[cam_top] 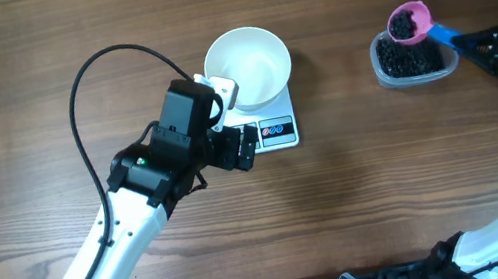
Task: Scoop item into bowl and weigh 150g on scale
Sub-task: 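Carry the filled scoop over the white bowl and tip beans in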
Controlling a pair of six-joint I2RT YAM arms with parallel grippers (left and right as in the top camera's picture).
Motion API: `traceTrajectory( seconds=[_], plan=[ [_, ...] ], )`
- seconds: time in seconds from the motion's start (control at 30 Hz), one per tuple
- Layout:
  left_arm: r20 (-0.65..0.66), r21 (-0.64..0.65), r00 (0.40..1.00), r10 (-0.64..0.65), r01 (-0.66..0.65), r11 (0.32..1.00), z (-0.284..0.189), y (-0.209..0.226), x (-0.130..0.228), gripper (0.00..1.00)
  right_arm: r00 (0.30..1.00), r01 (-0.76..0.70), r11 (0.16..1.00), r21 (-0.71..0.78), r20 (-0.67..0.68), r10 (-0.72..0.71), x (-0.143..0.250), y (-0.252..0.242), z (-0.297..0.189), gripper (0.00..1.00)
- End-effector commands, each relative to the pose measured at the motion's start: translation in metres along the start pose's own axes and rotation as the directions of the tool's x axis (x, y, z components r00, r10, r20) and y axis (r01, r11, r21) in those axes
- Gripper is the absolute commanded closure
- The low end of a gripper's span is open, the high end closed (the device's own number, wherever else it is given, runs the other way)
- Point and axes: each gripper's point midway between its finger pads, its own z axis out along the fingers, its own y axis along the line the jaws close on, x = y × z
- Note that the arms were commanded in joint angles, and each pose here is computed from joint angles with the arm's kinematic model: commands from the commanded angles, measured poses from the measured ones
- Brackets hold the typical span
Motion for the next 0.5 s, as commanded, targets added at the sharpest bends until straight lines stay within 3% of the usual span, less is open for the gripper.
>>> traceTrajectory(
  seconds=[0.0, 0.27, 0.47],
  plan=[
    [-0.01, -0.014, 1.0, -0.009, 0.009, 1.0, 0.003, 0.002, 0.003, 0.0, 1.0, -0.02, 0.992, -0.126, -0.018, 0.018, 0.003, 0.019, 0.01, 0.96],
    [-0.01, -0.014, 1.0, -0.009, 0.009, 1.0, 0.003, 0.002, 0.003, 0.0, 0.978, 0.041, 0.97, -0.24, -0.19, -0.088, 0.037, 0.066, 0.07, 0.96],
    [-0.01, -0.014, 1.0, -0.009, 0.009, 1.0, 0.003, 0.002, 0.003, 0.0, 0.917, 0.17, 0.932, -0.319, -0.295, -0.268, 0.065, 0.105, 0.135, 0.96]
  ],
)
